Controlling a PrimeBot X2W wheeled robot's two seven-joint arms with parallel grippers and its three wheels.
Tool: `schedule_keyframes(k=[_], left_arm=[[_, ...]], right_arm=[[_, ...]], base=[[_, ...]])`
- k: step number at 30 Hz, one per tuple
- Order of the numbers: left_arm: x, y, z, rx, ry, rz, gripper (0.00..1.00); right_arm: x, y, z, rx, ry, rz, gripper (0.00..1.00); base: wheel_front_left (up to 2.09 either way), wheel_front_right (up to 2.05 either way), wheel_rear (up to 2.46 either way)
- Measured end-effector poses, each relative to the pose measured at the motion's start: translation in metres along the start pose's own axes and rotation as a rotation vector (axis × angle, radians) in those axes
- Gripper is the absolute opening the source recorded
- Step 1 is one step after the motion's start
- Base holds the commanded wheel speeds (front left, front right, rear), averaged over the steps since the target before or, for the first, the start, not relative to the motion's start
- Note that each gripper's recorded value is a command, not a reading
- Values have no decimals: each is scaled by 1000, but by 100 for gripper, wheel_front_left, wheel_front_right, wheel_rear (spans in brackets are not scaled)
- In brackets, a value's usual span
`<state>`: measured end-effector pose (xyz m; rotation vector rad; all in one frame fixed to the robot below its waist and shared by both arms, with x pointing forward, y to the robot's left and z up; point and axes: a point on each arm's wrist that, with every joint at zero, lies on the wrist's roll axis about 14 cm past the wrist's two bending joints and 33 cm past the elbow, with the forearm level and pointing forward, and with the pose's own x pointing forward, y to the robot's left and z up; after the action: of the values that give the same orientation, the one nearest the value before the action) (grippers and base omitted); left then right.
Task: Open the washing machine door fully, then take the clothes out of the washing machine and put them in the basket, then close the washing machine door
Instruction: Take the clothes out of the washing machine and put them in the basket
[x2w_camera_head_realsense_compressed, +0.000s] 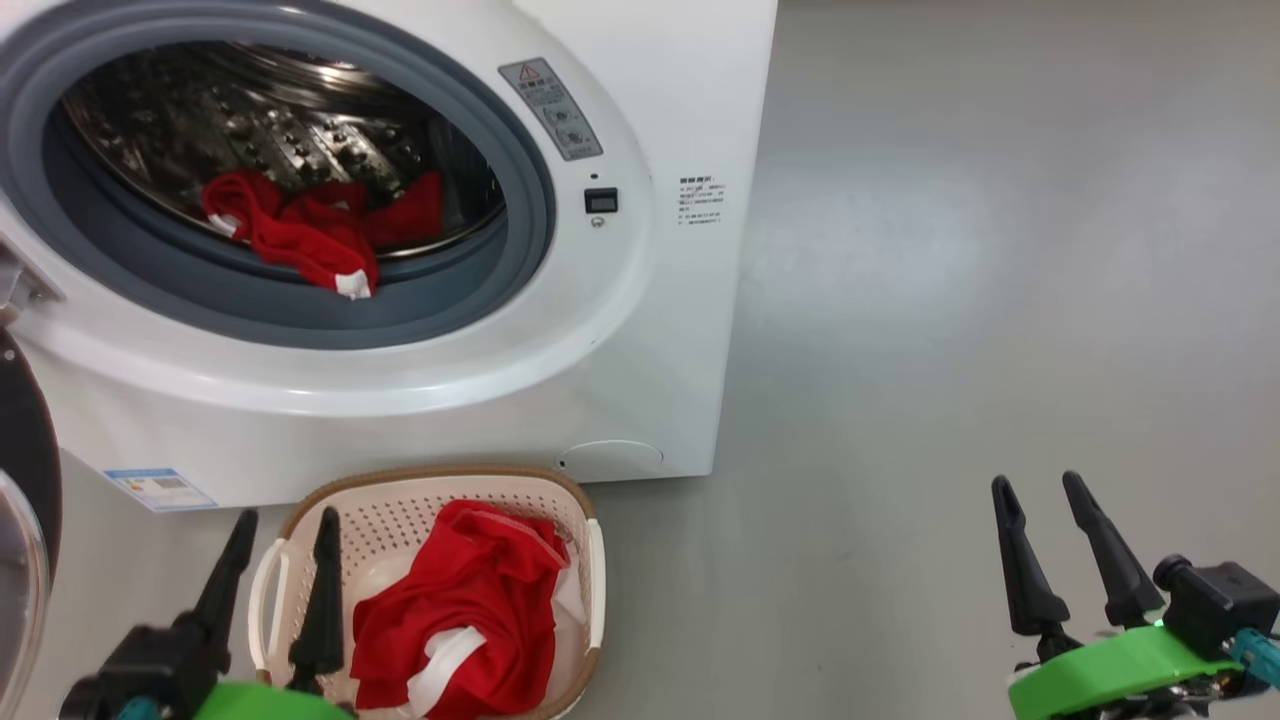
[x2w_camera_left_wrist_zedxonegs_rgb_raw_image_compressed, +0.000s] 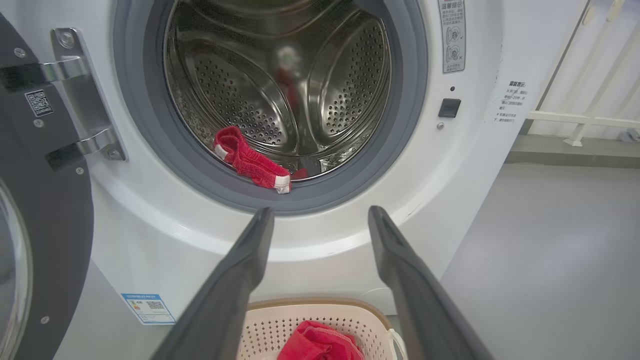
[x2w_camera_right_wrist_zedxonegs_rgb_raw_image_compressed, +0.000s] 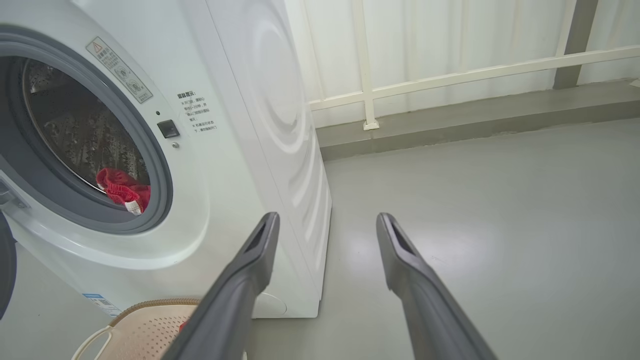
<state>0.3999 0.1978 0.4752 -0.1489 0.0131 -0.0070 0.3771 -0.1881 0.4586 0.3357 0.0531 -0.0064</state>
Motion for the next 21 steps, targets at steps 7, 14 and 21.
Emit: schedule_keyframes(k=[7,14,21], left_arm=[[-22,6,-1,6,2,23,100],[-22,5,1,-8,-9,32,100],[-20,5,0,-10,-6,32,100]], right_arm=[[-13,-6,-4,13,13,-22,100],[-12,-9,-5,14,16,-32,100],[-11,-11,-8,14,24,-36,100]], base=[[0,0,0],[0,0,0],[0,0,0]])
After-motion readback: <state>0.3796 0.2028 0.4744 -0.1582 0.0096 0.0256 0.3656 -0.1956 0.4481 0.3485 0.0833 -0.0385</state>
